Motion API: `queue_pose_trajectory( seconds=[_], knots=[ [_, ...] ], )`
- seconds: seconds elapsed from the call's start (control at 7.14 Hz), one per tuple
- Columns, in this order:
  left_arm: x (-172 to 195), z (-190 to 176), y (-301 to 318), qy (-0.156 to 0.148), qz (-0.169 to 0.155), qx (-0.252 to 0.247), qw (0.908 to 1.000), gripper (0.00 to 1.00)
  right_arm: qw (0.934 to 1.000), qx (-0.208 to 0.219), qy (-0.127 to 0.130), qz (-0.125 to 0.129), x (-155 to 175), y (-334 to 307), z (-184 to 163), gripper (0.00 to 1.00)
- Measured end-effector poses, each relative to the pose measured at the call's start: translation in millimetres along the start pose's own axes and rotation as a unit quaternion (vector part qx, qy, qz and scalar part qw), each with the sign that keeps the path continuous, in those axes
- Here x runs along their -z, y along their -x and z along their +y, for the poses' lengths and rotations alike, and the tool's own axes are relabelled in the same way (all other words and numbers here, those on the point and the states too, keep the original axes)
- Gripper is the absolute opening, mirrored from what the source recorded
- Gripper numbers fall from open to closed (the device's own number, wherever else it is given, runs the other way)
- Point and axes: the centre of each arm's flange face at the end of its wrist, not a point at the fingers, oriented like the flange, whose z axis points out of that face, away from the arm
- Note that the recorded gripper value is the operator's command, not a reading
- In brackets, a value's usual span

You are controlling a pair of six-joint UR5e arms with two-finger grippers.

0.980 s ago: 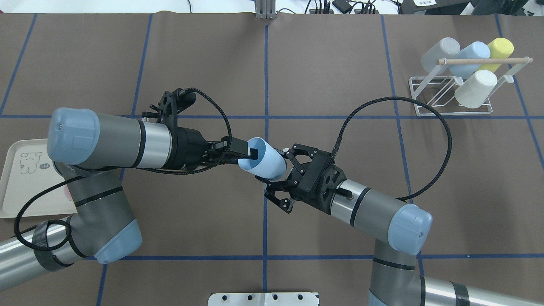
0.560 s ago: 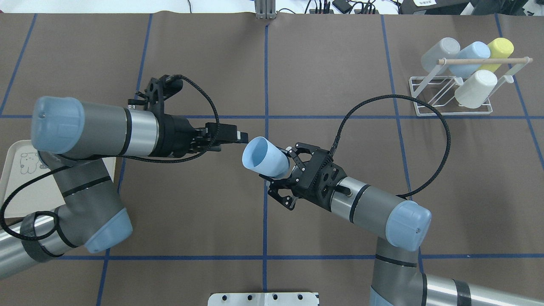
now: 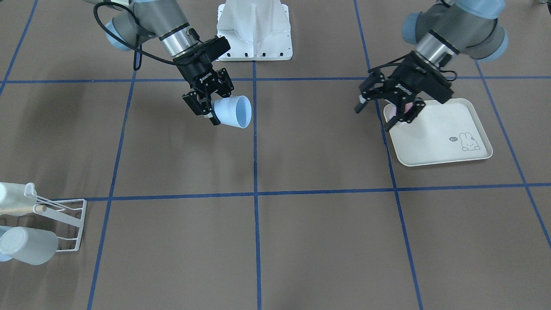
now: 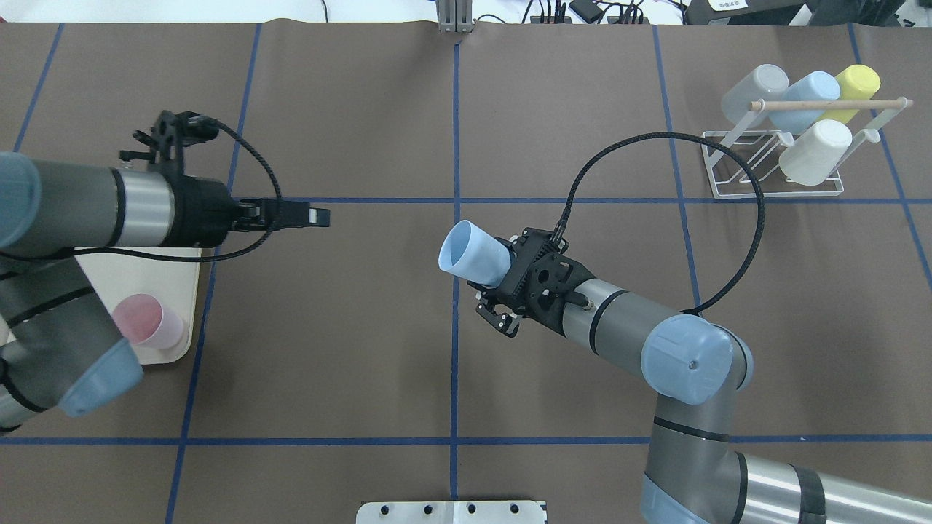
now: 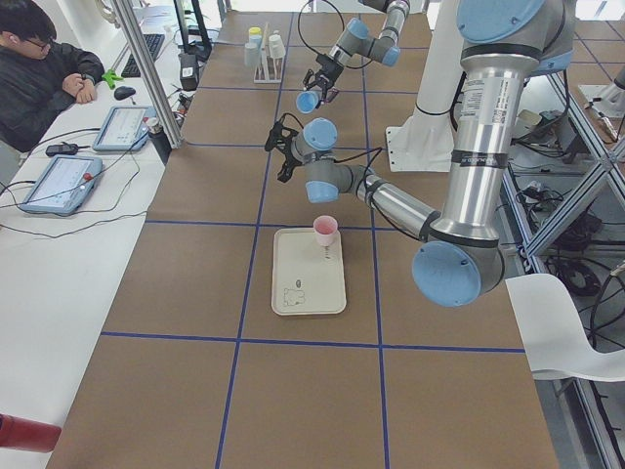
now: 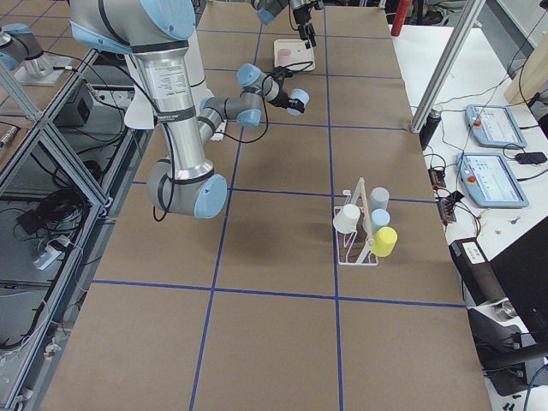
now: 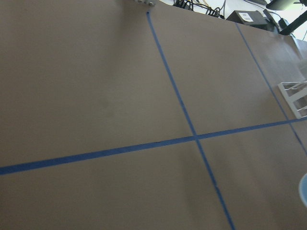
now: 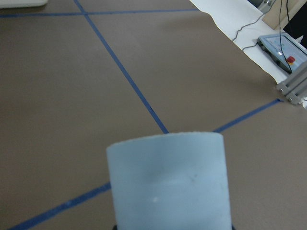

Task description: Transfer IKEA cup to right arm and place on rack

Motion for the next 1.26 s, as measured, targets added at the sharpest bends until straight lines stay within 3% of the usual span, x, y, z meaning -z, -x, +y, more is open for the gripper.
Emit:
queue_pose_trajectory(
  seconds=[0.28,0.42,0.7,0.84,0.98,1.12,1.26],
  knots=[
    [38,-4,71,0.000,-0.075,-0.094,0.9927,1.00,0.9924,0.018,0.107,0.058,13,-49,5,0.00],
    [51,-6,91,0.004,-0.099,-0.130,0.9865,1.00,0.9829,0.042,0.157,0.085,20,-78,10,0.00],
    [60,-7,104,0.008,-0.113,-0.152,0.9818,1.00,0.9529,0.123,0.252,0.115,35,-128,25,0.00],
    [61,-7,105,0.008,-0.114,-0.154,0.9815,1.00,0.9309,0.166,0.301,0.124,39,-149,35,0.00],
    [61,-7,105,0.009,-0.114,-0.154,0.9814,1.00,0.9040,0.209,0.350,0.129,44,-170,46,0.00],
    [62,-6,106,0.009,-0.115,-0.154,0.9814,1.00,0.8742,0.248,0.397,0.128,52,-196,56,0.00],
    [62,-6,106,0.009,-0.115,-0.154,0.9814,1.00,0.8398,0.290,0.442,0.125,61,-223,65,0.00]
  ],
)
